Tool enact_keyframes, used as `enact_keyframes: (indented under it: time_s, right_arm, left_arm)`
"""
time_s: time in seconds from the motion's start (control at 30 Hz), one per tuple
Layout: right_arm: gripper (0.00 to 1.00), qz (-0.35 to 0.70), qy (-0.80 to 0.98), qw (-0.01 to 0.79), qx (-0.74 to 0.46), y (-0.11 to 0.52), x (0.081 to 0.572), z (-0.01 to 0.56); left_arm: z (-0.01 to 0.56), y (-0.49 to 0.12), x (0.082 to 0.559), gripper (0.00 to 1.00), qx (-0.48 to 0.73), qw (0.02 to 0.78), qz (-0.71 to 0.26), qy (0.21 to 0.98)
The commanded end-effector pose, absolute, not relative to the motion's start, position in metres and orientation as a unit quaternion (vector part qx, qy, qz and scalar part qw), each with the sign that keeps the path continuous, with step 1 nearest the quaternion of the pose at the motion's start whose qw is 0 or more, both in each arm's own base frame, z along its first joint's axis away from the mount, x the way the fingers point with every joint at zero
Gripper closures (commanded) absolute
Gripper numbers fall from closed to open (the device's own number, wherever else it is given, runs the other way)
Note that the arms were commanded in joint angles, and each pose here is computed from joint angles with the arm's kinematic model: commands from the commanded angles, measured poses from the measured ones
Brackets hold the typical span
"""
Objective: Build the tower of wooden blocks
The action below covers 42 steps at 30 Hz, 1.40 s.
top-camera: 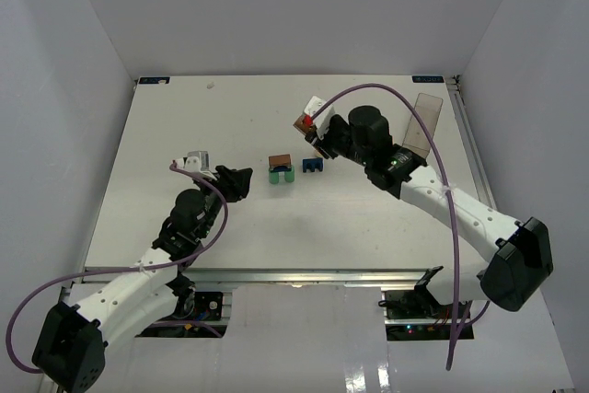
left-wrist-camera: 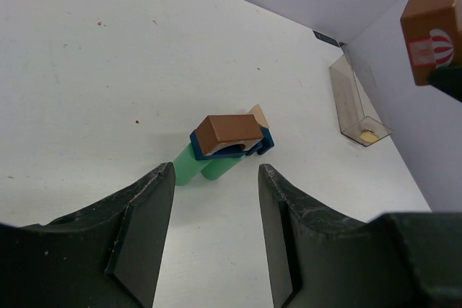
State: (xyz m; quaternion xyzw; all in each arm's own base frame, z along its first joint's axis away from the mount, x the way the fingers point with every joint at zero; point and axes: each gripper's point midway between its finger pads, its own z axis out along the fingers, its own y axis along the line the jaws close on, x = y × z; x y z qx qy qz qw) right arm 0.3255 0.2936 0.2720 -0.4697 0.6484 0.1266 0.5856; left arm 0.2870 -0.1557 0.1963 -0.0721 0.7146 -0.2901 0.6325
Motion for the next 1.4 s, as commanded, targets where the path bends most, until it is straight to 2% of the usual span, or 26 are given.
enact_keyframes:
  time_s: [0.0,0.17,0.33,0.57,1.37]
  right_arm:
    - [0.92,0.149,0.496,0.589,-0.620,0.330,0.312,0.300]
    - [0.92,0.189,0.431,0.574,-0.670,0.338,0.314,0.302]
    - [0.92,0.211,0.441,0.488,-0.723,0.344,0.331,0.269]
    - [0.92,0.247,0.464,0.411,-0.745,0.347,0.335,0.241]
    - [0.91,0.255,0.463,0.368,-0.765,0.365,0.340,0.203]
  left_arm:
    - [0.202,-0.153,0.289,0.40,-0.069,0.642,-0.285,0.708]
    - [0.201,-0.151,0.289,0.39,-0.070,0.646,-0.281,0.707]
    - [0.196,-0.151,0.291,0.39,-0.070,0.643,-0.276,0.711]
    - [0.188,-0.152,0.296,0.39,-0.069,0.636,-0.264,0.722]
    - [0.158,-0.163,0.311,0.39,-0.068,0.581,-0.274,0.764]
